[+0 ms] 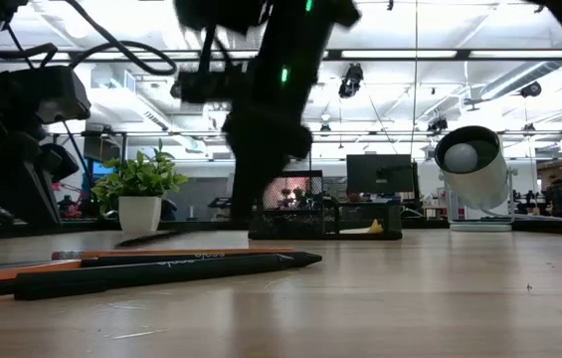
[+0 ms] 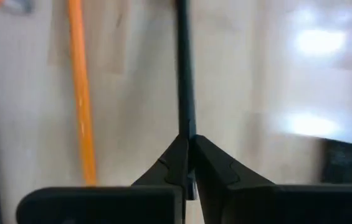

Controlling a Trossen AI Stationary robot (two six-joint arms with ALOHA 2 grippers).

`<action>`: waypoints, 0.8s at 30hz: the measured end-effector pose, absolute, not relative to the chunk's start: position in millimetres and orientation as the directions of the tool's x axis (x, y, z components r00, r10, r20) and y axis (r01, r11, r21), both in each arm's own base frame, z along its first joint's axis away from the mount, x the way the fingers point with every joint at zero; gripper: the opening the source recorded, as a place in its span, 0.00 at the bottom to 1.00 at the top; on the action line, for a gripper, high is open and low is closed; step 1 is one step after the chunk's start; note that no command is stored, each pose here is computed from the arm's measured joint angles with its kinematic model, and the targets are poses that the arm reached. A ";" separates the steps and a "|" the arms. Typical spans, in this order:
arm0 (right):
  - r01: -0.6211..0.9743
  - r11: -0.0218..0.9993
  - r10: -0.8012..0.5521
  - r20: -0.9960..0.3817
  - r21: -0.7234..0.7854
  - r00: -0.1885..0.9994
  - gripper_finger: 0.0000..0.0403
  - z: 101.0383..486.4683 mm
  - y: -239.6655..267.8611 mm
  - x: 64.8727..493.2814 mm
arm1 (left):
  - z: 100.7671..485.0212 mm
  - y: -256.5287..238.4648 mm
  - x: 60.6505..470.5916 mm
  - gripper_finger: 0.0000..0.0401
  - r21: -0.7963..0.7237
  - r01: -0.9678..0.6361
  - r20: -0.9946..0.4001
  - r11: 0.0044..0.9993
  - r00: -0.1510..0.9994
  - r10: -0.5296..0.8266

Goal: Pick and place office supplies into organizer
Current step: Put the top left black pen into the black desk organizer

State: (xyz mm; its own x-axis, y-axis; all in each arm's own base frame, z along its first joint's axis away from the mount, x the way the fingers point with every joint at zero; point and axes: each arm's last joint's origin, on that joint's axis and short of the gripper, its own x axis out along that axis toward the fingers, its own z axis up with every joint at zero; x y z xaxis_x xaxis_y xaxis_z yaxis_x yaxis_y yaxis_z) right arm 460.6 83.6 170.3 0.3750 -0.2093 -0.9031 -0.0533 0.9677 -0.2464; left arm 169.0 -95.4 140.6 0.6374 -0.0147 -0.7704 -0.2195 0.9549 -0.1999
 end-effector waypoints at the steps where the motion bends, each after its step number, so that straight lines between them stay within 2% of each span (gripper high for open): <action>1: -0.040 0.963 -0.231 -0.894 -0.266 0.384 0.02 180.2 81.2 458.1 | 141.7 -94.4 167.9 0.03 -0.190 -0.225 -0.772 0.956 0.636 -0.004; 8: 0.148 0.904 -0.425 -0.809 -0.401 0.405 0.02 249.6 50.1 432.4 | 152.1 -87.0 159.5 0.03 -0.153 -0.257 -0.752 0.954 0.657 0.056; 12: 0.214 0.821 -0.571 -0.779 -0.530 0.260 0.02 275.2 17.4 404.8 | 157.7 -83.9 157.2 0.03 -0.143 -0.277 -0.725 0.950 0.683 0.090; 16: 0.169 0.754 -0.652 -0.755 -0.635 0.074 0.02 281.0 -20.3 384.7 | 160.1 -82.1 156.8 0.03 -0.138 -0.294 -0.707 0.946 0.698 0.114; 19: 0.088 0.744 -0.667 -0.744 -0.662 0.039 0.02 285.9 -41.0 380.2 | 159.4 -81.4 157.4 0.03 -0.134 -0.299 -0.709 0.945 0.695 0.120; 24: -0.165 0.752 -0.648 -0.762 -0.638 -0.009 0.02 278.2 -59.4 380.9 | 157.3 -81.3 158.2 0.03 -0.127 -0.305 -0.716 0.944 0.687 0.126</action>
State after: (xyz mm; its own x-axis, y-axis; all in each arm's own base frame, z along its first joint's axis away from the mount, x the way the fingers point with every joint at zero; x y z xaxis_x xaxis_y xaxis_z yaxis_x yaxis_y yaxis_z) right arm 380.9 -59.4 278.2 -0.0094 -0.6477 -0.7619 -0.1654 0.7524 -0.6376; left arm 158.2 -81.3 157.3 0.6869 0.1259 -0.7158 -0.3051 0.9439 -0.1267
